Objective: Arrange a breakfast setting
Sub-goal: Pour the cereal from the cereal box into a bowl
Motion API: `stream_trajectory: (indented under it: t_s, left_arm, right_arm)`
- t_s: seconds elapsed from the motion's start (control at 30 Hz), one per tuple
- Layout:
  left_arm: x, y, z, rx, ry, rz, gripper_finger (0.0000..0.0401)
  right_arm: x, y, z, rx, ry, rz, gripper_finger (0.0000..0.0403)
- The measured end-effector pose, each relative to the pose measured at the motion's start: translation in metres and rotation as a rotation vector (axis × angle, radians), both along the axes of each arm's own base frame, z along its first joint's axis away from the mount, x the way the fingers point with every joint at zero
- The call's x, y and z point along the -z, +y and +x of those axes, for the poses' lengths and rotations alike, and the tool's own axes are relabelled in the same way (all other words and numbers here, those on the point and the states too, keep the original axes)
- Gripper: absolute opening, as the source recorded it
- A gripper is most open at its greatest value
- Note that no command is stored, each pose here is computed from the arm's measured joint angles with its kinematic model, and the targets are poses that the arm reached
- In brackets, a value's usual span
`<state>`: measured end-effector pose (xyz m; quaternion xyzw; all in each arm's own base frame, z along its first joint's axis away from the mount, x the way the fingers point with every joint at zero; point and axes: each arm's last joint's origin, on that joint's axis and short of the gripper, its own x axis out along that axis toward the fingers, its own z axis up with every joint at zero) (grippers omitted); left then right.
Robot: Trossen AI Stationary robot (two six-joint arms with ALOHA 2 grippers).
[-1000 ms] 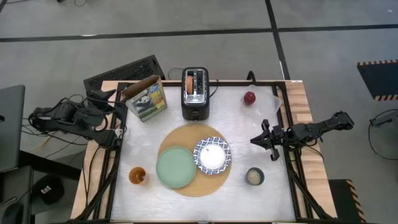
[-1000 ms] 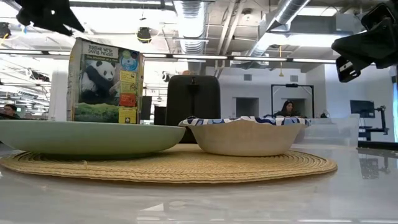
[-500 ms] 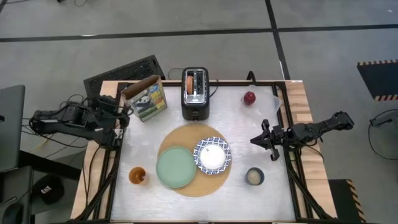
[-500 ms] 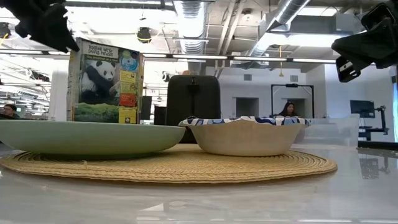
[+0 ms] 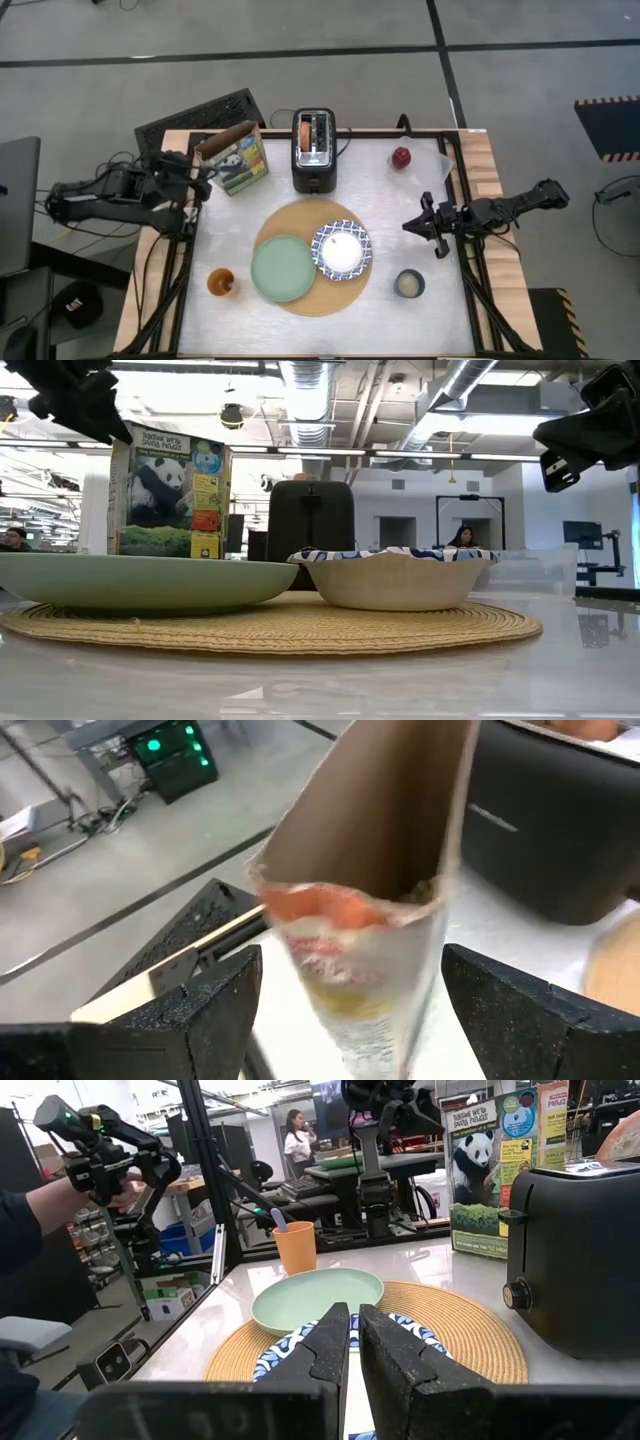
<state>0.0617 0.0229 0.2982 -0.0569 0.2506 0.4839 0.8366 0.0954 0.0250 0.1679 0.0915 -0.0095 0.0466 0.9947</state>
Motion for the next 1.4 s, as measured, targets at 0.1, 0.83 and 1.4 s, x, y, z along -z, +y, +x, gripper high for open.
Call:
stream_trajectory:
  t_s: [0.1,0.83,1.4]
  left_arm:
    - [-0.001,0.003,0.009,0.026,0.045,0.006,0.0293]
    - [0.004,0.039,0.054,0.120,0.308,0.000,0.0267]
    - [0.016,0.060,0.088,0.276,0.454,0.024,0.0086]
  right_arm:
    - [0.000,0.000,0.000,0.000,0.000,0.000,0.0056]
    - [0.000,0.000,0.000,0.000,0.000,0.000,0.0056]
    - [0.000,0.000,0.000,0.000,0.000,0.000,0.0056]
